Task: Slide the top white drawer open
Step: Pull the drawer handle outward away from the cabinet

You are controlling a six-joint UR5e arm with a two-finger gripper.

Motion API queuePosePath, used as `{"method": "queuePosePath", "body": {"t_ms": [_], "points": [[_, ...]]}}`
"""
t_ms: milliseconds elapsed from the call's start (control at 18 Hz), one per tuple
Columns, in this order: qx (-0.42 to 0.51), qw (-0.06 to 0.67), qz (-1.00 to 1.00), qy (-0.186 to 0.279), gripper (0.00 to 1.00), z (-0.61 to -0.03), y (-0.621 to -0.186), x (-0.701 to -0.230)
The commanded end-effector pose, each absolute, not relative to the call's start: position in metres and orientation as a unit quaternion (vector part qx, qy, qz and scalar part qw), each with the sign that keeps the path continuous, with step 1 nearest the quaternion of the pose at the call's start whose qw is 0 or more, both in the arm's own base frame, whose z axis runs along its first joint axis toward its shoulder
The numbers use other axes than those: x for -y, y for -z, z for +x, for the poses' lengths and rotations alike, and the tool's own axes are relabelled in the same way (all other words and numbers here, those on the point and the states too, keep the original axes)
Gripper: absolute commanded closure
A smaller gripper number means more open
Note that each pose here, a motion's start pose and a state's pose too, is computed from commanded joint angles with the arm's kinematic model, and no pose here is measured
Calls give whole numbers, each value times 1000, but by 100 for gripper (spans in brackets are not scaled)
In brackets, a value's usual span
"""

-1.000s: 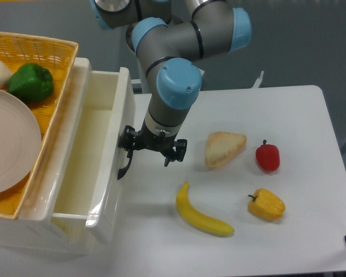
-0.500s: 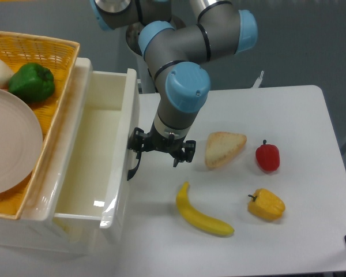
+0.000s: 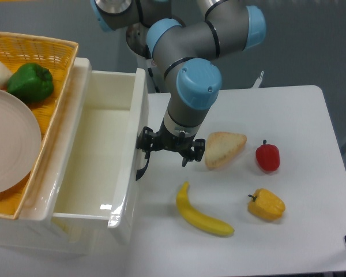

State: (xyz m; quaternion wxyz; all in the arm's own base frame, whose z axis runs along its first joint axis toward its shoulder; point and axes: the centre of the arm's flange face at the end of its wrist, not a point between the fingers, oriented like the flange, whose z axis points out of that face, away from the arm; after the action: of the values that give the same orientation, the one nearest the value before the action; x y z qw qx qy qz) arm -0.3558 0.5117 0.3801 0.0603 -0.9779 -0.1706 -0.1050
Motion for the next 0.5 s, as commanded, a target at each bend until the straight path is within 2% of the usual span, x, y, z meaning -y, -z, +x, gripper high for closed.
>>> {"method": "queuePosePath", "body": {"t_ms": [500], "points": [[173, 62, -978, 103, 0, -372, -381, -501]]}}
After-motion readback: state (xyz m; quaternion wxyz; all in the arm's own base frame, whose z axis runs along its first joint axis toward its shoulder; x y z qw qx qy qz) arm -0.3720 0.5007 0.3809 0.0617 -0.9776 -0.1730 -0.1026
